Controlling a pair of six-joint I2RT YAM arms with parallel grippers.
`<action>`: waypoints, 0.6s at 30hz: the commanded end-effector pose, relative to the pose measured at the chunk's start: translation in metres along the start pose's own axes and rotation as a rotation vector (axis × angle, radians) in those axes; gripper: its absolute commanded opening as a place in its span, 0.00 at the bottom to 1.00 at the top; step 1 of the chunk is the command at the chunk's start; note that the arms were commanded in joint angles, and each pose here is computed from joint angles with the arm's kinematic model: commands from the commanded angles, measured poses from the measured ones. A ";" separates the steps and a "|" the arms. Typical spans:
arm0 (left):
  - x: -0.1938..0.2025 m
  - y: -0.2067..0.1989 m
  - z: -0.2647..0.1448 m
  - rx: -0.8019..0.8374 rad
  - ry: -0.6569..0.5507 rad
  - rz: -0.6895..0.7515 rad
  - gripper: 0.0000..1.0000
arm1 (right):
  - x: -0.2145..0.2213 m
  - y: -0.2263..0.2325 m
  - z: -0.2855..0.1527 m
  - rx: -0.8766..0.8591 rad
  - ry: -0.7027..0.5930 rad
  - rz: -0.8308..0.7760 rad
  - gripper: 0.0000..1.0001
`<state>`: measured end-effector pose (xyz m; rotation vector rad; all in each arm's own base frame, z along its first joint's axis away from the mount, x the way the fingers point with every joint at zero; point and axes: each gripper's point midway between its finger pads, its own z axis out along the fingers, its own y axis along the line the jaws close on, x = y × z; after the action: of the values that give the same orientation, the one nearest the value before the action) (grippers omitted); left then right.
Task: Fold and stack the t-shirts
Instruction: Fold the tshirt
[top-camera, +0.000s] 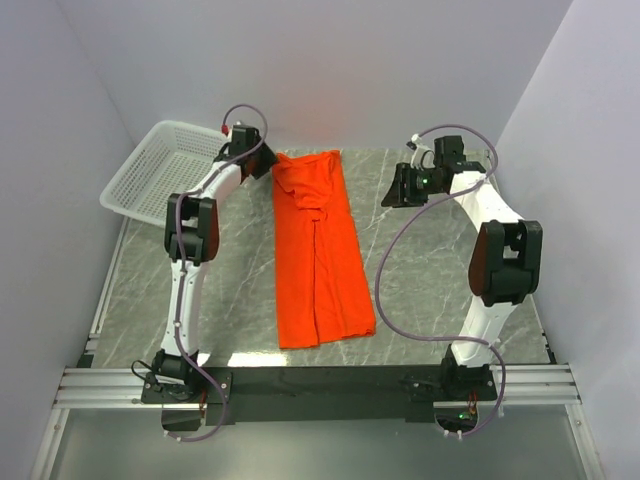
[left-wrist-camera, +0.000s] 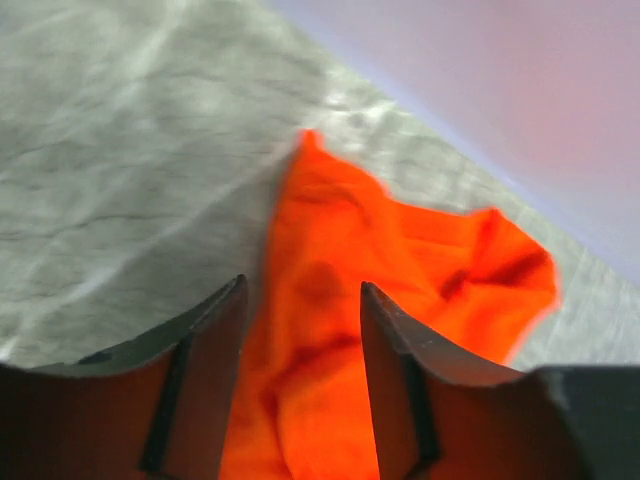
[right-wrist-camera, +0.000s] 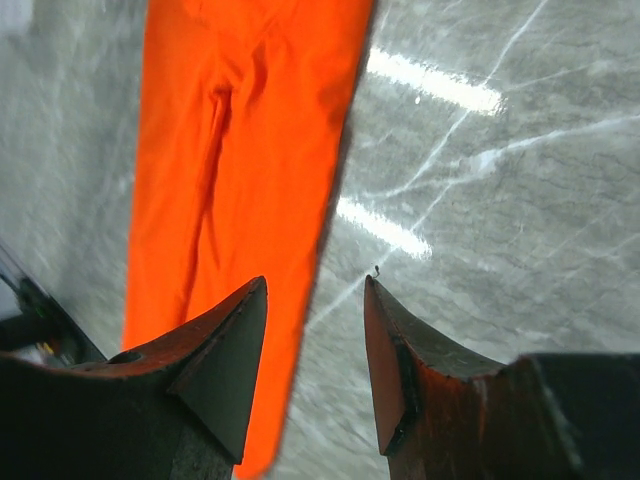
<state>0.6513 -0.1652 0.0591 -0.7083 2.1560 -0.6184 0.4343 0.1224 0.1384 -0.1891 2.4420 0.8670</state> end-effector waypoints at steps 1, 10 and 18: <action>-0.053 -0.095 -0.067 0.246 -0.112 0.123 0.56 | 0.000 0.027 -0.029 -0.069 0.030 -0.200 0.51; -0.036 -0.132 -0.205 0.452 -0.203 0.439 0.58 | 0.065 0.059 -0.055 -0.157 0.231 -0.938 0.53; 0.077 -0.088 -0.334 0.655 -0.173 0.994 0.78 | 0.105 0.082 -0.079 -0.110 0.043 -1.475 0.91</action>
<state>0.4135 -0.2044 0.2898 0.2924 1.7608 -0.6538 0.2700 0.1472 0.1661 -1.6342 1.7949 0.4549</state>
